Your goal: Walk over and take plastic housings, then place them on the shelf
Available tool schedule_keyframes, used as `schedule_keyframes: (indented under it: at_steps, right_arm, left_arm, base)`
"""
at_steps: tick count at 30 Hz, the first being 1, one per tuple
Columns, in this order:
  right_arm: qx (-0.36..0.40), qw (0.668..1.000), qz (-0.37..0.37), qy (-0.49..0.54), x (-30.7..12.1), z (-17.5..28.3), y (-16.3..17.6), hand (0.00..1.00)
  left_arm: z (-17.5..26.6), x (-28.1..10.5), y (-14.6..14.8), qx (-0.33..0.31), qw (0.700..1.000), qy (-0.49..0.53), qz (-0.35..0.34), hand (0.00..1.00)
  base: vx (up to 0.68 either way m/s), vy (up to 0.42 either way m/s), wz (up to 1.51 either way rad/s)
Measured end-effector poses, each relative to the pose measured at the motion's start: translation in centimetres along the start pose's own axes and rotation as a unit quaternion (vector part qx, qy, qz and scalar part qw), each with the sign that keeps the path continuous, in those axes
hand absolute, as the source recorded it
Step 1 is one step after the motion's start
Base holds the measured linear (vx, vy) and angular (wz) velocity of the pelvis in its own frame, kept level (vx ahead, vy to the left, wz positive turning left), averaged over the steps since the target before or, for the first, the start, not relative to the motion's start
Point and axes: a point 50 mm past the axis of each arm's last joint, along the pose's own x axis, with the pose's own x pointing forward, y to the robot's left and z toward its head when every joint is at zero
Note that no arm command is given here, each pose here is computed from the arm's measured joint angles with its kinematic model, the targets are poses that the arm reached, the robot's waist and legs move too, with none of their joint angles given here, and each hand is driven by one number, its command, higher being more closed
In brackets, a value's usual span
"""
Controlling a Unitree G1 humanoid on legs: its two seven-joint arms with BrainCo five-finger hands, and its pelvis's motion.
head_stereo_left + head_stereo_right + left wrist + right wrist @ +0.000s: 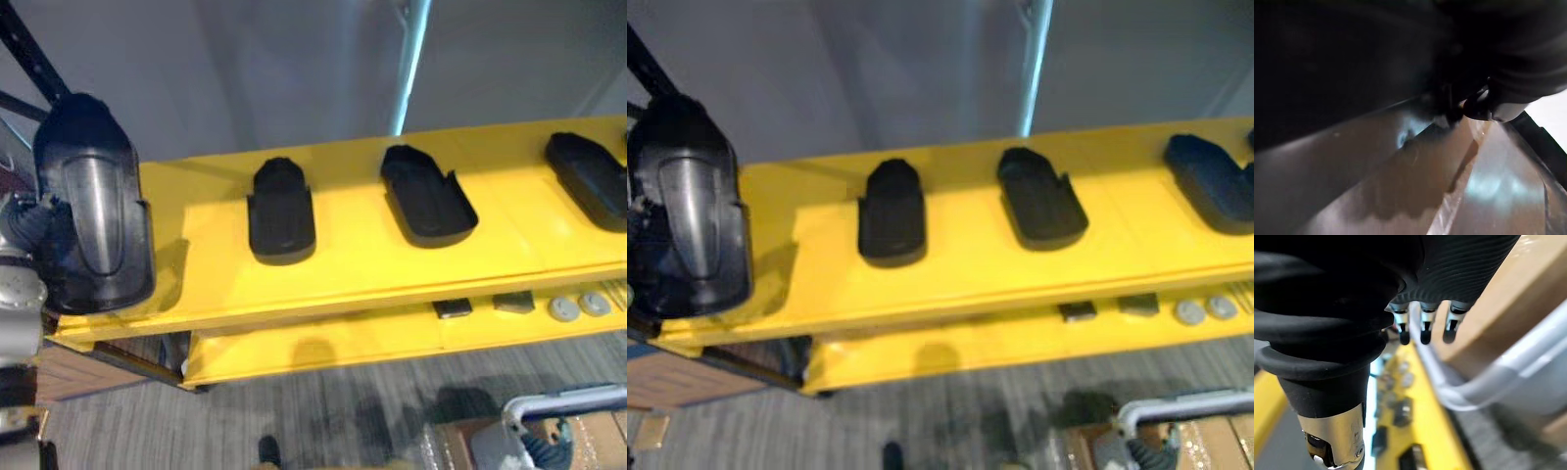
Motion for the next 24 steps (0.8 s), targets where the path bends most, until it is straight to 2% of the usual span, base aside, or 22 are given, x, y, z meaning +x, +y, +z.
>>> schedule_keyframes:
  at_steps: [8, 15, 24]
  right_arm:
    - [0.000, 0.998, 0.055, -0.013, 1.0, 1.3, 1.3, 0.00]
    - [0.014, 0.998, 0.067, -0.009, 1.1, 1.4, 1.6, 0.00]
    - [0.019, 0.996, 0.083, -0.024, 1.4, 2.4, 2.1, 0.00]
  left_arm:
    - [2.6, 2.3, 2.0, -0.050, 0.997, 0.013, 0.055, 1.00]
    - [5.6, 3.4, 3.6, -0.058, 0.993, -0.017, 0.101, 1.00]
    - [9.6, 4.0, 5.1, -0.011, 0.986, -0.057, 0.156, 1.00]
  base:
    - [-0.12, -0.011, -0.09]
    - [-0.03, -0.003, -0.10]
    - [0.02, -0.012, -0.05]
